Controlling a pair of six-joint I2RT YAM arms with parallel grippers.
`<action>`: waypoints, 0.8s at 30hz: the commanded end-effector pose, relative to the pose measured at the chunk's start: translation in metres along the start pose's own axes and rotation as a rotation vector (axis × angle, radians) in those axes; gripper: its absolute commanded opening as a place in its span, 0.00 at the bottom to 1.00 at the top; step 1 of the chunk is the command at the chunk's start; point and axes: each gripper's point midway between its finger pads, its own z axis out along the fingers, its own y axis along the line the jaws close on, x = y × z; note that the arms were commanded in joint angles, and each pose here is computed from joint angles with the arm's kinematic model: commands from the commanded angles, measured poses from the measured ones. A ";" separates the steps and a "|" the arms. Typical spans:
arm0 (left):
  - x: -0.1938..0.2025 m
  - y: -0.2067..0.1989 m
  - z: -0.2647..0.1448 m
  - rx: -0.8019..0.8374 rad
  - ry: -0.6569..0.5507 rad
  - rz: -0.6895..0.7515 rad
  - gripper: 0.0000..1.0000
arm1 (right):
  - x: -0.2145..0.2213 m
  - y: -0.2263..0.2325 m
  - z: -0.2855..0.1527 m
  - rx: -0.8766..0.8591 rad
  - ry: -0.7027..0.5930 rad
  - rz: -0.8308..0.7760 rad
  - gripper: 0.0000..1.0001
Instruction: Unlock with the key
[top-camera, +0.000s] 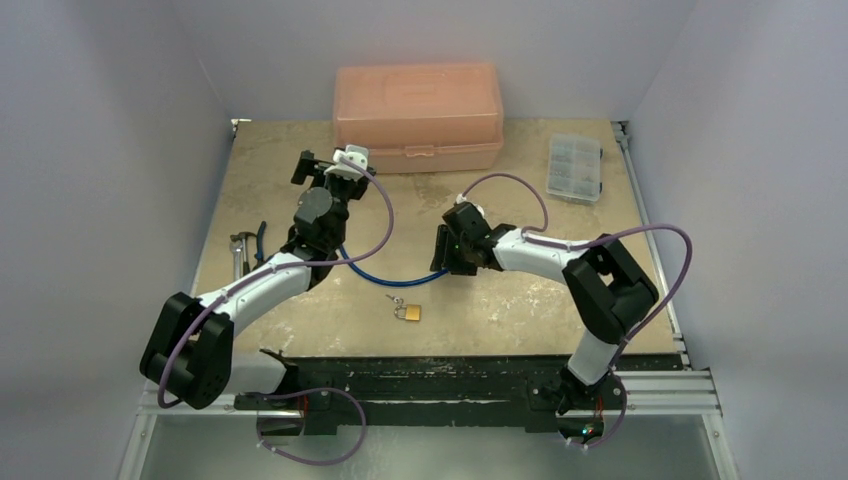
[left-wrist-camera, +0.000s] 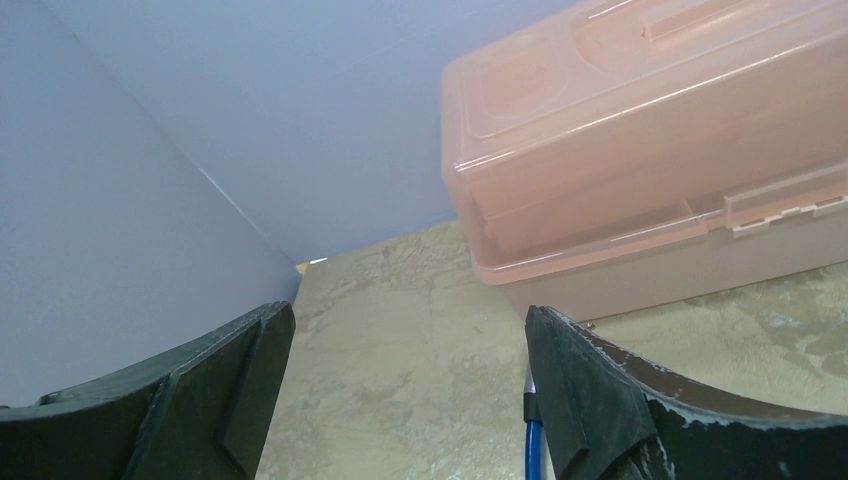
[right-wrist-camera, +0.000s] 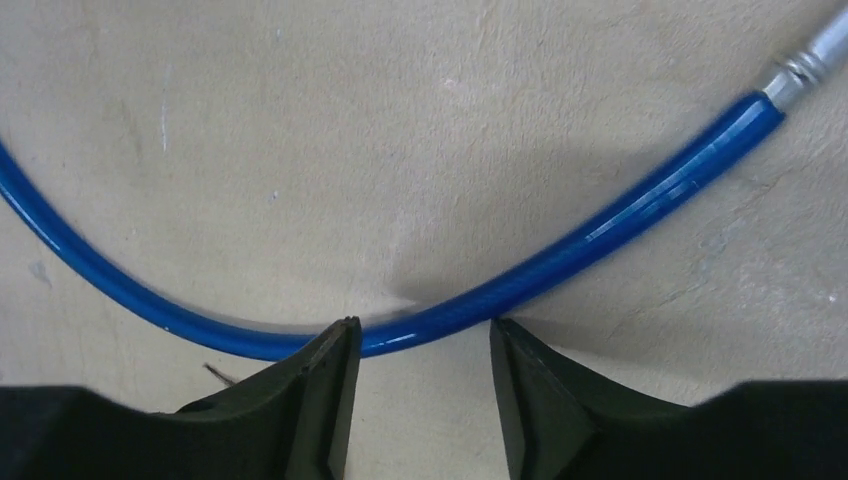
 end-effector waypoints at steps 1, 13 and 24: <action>-0.017 0.007 -0.004 -0.004 -0.057 -0.011 0.91 | -0.024 0.002 0.003 0.067 -0.063 -0.034 0.48; -0.017 0.006 -0.004 0.003 -0.059 -0.012 0.90 | -0.112 -0.003 0.029 0.055 -0.153 -0.115 0.38; -0.021 0.011 -0.007 -0.010 -0.076 -0.022 0.90 | -0.122 0.035 -0.034 -0.219 -0.185 -0.346 0.62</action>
